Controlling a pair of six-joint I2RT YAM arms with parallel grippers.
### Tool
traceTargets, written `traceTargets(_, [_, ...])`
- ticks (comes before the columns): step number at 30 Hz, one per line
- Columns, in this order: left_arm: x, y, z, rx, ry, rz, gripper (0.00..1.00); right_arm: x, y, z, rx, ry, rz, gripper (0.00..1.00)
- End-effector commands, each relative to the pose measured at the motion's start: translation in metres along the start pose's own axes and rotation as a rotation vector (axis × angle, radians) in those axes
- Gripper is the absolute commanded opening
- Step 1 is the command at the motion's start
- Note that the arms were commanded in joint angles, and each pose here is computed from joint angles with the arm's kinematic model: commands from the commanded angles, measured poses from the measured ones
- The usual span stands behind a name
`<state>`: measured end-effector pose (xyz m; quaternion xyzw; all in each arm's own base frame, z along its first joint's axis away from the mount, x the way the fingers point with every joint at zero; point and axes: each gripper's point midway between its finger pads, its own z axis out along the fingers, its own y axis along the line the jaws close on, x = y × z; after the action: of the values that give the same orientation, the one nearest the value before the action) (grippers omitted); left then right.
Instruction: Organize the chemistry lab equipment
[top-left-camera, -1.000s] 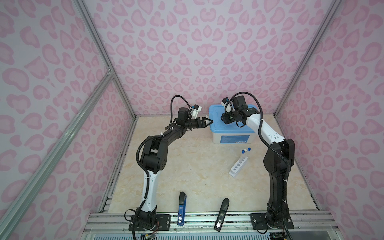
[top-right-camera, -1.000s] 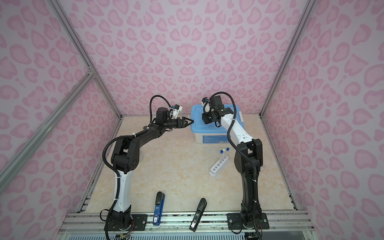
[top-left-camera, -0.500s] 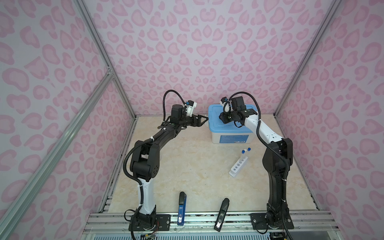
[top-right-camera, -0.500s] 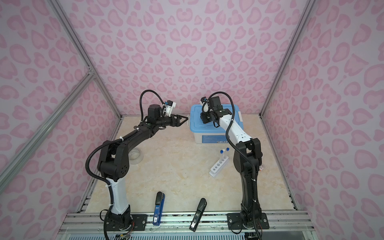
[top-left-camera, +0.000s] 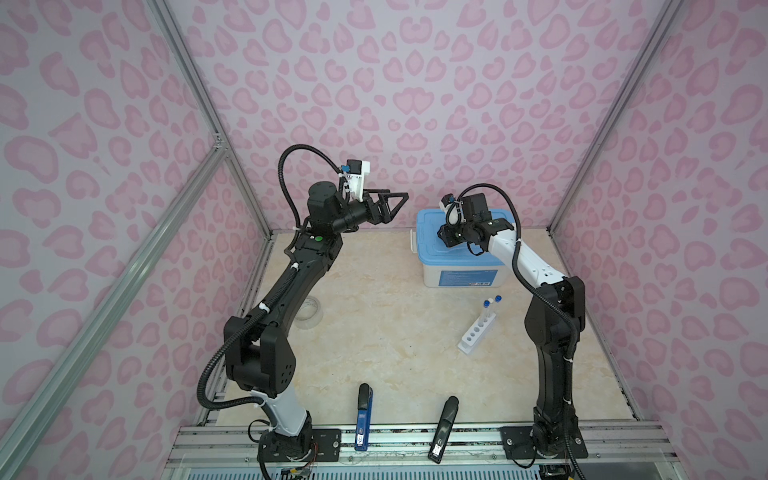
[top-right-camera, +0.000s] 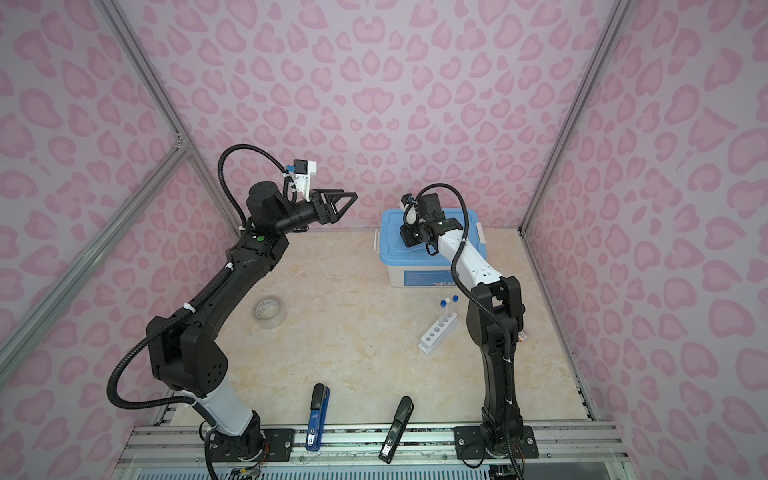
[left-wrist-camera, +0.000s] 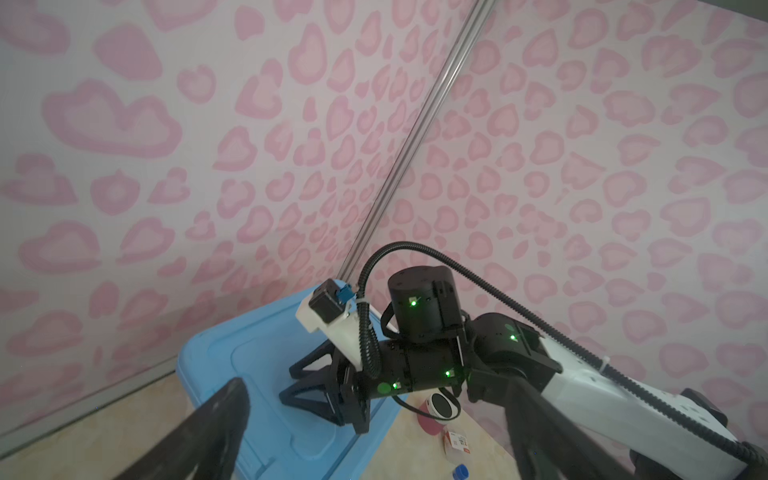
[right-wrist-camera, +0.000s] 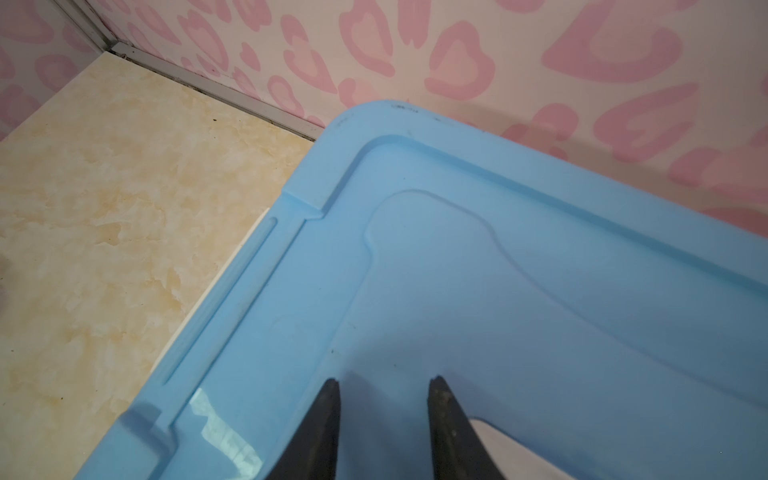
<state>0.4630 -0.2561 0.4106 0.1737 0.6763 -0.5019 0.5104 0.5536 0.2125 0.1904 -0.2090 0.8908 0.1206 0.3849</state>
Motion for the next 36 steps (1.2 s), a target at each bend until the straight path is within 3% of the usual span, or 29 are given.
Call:
traceTargets(1, [0.006,0.008,0.005,0.01,0.004,-0.061,0.98,0.056,0.006,0.01,-0.012,0.204,0.034,0.36])
traceTargets(11, [0.037,0.058,0.021,-0.18,0.024,-0.221,0.98,0.053,0.009,0.011,-0.012,0.201,0.037,0.38])
traceTargets(14, [0.053,0.068,0.026,-0.234,0.043,-0.273,0.94,0.053,0.008,0.012,-0.01,0.204,0.041,0.38])
traceTargets(19, [0.077,0.078,0.035,-0.333,0.07,-0.306,0.85,0.053,0.008,0.012,-0.009,0.204,0.047,0.39])
traceTargets(26, [0.089,0.111,0.026,-0.499,0.056,-0.337,0.83,0.054,0.008,0.012,-0.007,0.21,0.043,0.39])
traceTargets(36, [0.114,0.124,0.05,-0.486,0.115,-0.383,0.85,0.063,0.009,0.019,-0.024,0.266,0.048,0.38])
